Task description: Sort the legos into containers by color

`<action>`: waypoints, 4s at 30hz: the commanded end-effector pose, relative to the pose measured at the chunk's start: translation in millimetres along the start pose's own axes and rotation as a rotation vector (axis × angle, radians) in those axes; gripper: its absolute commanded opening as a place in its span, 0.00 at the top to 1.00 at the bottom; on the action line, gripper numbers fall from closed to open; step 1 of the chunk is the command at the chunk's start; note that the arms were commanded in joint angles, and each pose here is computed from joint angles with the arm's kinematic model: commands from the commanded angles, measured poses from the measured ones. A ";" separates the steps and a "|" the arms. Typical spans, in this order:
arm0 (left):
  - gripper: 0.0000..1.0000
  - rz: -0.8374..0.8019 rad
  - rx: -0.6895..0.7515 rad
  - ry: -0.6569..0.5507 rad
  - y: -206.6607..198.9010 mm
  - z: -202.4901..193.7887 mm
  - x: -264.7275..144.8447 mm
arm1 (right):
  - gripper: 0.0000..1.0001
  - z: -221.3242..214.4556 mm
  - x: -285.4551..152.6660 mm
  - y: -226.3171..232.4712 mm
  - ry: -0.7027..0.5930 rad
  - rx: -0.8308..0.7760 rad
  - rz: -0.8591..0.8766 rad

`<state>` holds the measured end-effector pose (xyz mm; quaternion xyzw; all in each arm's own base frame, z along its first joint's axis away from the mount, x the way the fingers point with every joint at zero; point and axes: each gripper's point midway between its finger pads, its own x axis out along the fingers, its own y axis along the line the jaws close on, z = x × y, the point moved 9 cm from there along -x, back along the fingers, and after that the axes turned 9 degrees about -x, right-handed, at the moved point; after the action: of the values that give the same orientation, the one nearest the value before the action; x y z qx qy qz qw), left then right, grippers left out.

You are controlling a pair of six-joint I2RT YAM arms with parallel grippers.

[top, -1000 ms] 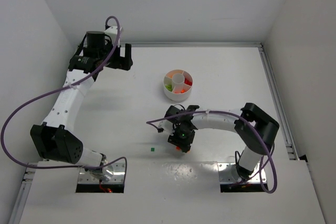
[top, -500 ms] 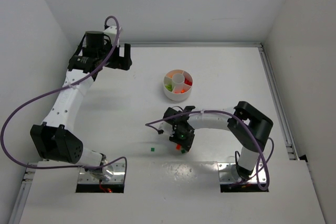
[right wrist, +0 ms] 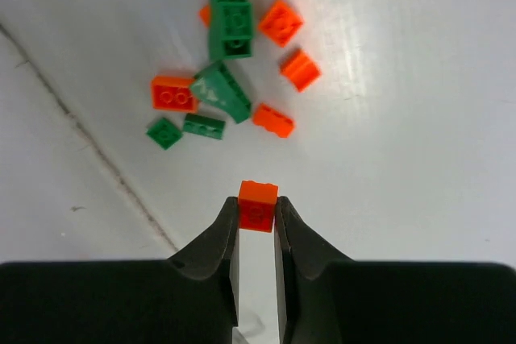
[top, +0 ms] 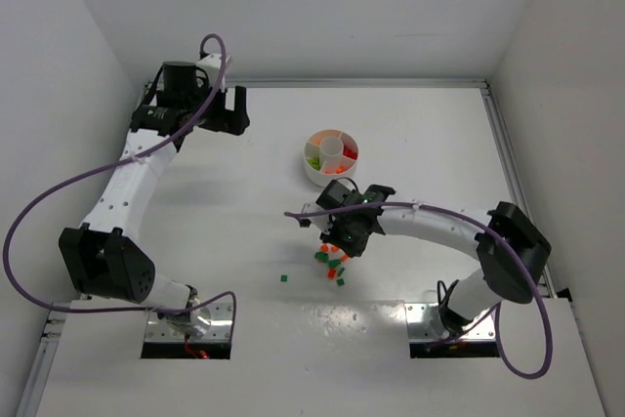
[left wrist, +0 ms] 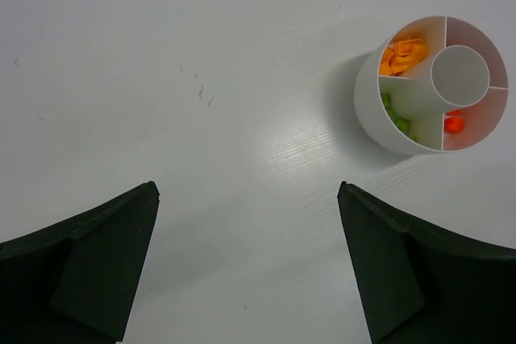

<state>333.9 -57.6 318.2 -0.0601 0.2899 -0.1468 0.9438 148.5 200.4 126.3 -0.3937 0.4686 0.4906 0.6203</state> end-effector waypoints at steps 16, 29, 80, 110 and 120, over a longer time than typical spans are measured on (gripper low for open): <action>0.00 -0.220 0.109 0.128 -29.9 -22.0 22.9 | 1.00 73.0 -73.4 -168.9 -0.205 0.291 -0.279; 0.00 -0.230 0.141 0.166 -46.5 -36.5 25.8 | 0.98 71.7 -54.1 -202.4 -0.169 0.379 -0.251; 0.42 -0.484 0.663 0.565 -226.3 -235.6 39.6 | 0.61 -66.4 -85.7 -213.1 -0.099 0.714 -0.380; 0.48 -0.377 0.599 0.676 -209.0 -257.5 79.8 | 0.61 -75.4 -94.5 -216.0 -0.122 0.743 -0.391; 0.58 -0.385 0.597 0.680 -209.9 -259.8 81.9 | 0.61 -75.6 -90.7 -217.5 -0.108 0.746 -0.378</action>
<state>193.5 -284.4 95.0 0.2285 0.5211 -0.4050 0.7157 335.9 62.2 188.4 -0.2002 0.5218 0.1871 0.8079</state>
